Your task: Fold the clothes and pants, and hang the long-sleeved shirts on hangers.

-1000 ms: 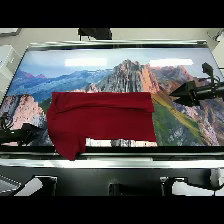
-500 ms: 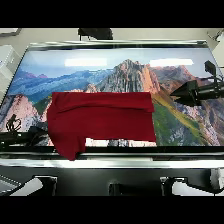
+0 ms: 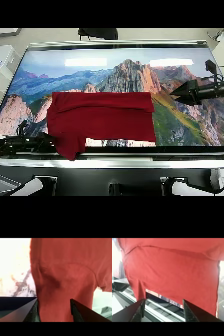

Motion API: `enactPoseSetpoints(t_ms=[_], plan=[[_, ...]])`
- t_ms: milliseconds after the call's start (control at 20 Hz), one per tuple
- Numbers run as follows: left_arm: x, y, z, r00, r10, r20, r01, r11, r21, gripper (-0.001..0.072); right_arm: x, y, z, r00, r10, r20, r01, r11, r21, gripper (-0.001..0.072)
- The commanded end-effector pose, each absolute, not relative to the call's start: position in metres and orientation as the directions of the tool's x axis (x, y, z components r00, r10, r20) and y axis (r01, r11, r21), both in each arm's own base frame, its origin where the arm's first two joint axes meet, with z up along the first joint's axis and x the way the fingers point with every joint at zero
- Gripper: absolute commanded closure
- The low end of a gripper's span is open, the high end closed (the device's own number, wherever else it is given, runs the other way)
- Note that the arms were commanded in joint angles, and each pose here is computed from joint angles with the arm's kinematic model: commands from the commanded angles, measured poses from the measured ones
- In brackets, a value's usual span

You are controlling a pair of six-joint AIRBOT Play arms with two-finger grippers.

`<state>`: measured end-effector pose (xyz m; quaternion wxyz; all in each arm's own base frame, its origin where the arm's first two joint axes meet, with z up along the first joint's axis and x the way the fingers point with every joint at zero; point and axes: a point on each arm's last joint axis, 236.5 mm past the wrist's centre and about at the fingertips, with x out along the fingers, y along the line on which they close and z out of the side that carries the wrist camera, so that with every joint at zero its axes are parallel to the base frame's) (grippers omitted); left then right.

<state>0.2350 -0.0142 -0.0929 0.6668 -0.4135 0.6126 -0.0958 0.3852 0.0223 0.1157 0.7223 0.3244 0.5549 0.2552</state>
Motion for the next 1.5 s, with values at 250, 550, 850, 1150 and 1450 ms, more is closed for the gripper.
enactPoseSetpoints(t_ms=[250,550,850,1150,1450], plan=[[0.222,-0.033,-0.107,0.195,-0.649,-0.735,-0.396,0.633,-0.665,0.061,0.385,0.017,0.11,0.252,0.708,-0.66,-0.006,0.683,0.73,0.0173],[0.227,-0.036,-0.103,0.217,-0.66,-0.719,-0.392,0.616,-0.683,0.0688,0.349,0.02,0.038,0.126,0.71,-0.693,0.137,0.679,0.721,0.0172],[0.229,-0.038,-0.101,0.227,-0.669,-0.708,-0.394,0.602,-0.694,0.0688,0.298,0.039,-0.04,0.025,0.736,-0.676,0.227,0.655,0.721,0.0171],[0.234,-0.039,-0.097,0.247,-0.676,-0.694,-0.408,0.577,-0.707,0.0688,0.273,0.049,-0.073,0.002,0.737,-0.676,0.263,0.652,0.712,0.0171],[0.234,-0.041,-0.096,0.248,-0.682,-0.688,-0.411,0.569,-0.712,0.0688,0.256,0.053,-0.095,-0.007,0.727,-0.687,0.311,0.654,0.689,0.0172]])
